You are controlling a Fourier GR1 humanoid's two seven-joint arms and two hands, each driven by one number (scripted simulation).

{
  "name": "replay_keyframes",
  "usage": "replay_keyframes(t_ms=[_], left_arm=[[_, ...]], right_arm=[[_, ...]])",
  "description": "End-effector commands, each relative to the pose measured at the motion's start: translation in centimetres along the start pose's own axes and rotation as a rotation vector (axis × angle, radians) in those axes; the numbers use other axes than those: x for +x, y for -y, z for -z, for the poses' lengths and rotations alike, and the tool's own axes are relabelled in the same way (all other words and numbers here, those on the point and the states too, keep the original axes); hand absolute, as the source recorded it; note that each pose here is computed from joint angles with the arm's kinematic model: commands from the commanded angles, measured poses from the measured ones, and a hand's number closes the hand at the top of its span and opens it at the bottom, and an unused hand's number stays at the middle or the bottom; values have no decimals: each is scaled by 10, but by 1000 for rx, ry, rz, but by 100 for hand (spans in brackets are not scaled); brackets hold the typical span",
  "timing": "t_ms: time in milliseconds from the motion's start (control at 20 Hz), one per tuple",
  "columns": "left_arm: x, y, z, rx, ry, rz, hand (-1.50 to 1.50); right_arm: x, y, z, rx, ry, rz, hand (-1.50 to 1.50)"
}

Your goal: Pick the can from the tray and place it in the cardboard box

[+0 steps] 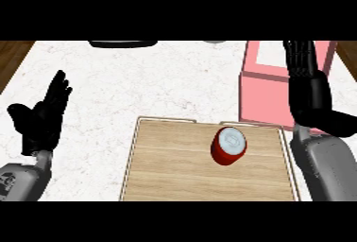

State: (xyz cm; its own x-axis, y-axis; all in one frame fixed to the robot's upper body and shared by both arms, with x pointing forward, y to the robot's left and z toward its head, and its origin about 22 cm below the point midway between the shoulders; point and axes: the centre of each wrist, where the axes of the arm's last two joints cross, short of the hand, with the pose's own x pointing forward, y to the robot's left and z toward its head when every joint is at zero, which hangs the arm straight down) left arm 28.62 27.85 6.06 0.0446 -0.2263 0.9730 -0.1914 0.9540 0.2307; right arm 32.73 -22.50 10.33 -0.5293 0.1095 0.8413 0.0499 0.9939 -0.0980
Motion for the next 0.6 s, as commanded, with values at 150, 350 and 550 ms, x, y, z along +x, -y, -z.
replay_keyframes(t_ms=[150, 350, 550], left_arm=[[14, -14, -6, -151, 168, 132, 0], [11, -9, -13, -248, 190, 167, 0], [9, -9, -15, -319, 230, 153, 0]], right_arm=[[56, 32, -1, -237, -19, -204, -150], [36, 86, -27, -209, -292, -577, -150], [78, 69, -55, -168, -268, -661, -150]])
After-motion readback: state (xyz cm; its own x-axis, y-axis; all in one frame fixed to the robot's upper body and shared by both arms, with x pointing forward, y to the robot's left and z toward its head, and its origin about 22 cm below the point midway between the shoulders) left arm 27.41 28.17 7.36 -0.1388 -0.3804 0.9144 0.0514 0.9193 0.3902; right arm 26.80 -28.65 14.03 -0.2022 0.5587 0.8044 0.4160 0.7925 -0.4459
